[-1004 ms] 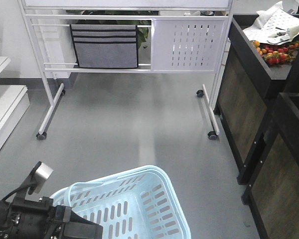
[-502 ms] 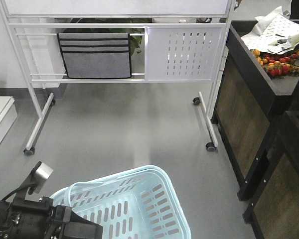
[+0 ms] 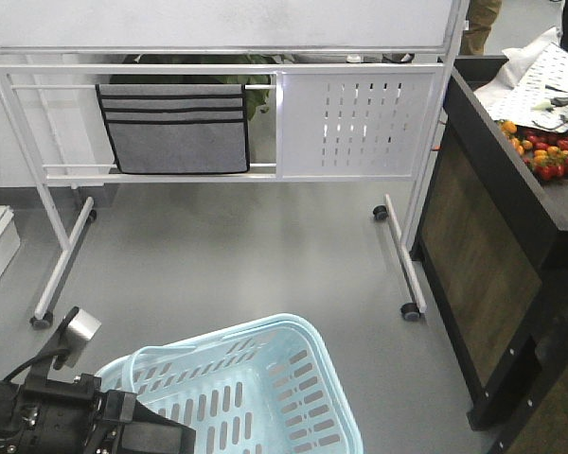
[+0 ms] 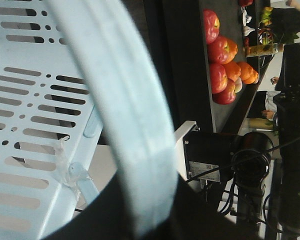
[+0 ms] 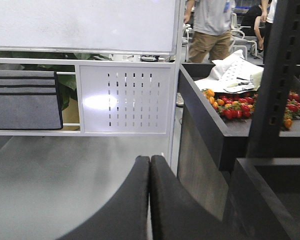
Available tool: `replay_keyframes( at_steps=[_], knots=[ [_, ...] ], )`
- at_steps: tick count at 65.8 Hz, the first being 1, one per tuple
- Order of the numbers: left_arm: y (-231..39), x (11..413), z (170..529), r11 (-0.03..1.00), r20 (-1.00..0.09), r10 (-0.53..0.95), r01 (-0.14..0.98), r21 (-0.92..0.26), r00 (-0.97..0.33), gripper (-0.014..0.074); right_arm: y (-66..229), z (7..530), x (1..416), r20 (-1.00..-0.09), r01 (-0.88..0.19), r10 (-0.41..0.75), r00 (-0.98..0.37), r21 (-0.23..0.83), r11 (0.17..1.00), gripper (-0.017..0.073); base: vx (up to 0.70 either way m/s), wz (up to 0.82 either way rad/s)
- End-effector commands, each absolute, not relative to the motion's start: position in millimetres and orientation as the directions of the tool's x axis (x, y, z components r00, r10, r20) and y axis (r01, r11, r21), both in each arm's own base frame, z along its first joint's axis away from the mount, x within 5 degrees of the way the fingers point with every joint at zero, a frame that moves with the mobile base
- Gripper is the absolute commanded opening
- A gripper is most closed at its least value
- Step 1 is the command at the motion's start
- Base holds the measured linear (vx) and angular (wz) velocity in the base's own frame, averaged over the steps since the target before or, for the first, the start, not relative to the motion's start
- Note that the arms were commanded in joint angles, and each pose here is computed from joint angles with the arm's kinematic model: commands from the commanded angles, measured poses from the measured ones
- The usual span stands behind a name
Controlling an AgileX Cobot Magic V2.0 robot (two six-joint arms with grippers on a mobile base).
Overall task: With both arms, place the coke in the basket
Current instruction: 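Drive the base past the whiteboard stand holding the basket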
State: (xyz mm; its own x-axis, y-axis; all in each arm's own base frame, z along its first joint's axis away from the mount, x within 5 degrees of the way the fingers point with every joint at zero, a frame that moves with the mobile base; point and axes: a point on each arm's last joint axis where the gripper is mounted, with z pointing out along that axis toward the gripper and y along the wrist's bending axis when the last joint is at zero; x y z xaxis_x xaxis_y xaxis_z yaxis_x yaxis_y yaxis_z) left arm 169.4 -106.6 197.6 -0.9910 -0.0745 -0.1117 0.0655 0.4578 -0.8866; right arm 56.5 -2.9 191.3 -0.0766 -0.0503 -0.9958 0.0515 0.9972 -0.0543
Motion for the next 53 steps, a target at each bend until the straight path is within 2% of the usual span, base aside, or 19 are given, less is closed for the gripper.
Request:
replay_keyframes(
  at_steps=[1, 53],
  knots=[
    [-111.7, 170.0, 213.7, 0.371, -0.134, -0.081, 0.095, -0.924, -0.988, -0.0007, -3.5, 196.1, 56.1, -0.998, 0.065, -0.061, 0.001, -0.061, 0.996, -0.0010, 0.30, 0.03],
    [-111.7, 170.0, 213.7, 0.371, -0.134, -0.081, 0.095, -0.924, -0.988, -0.0007, -3.5, 196.1, 56.1, -0.998, 0.065, -0.061, 0.001, -0.061, 0.996, -0.0010, 0.27, 0.02]
  ],
)
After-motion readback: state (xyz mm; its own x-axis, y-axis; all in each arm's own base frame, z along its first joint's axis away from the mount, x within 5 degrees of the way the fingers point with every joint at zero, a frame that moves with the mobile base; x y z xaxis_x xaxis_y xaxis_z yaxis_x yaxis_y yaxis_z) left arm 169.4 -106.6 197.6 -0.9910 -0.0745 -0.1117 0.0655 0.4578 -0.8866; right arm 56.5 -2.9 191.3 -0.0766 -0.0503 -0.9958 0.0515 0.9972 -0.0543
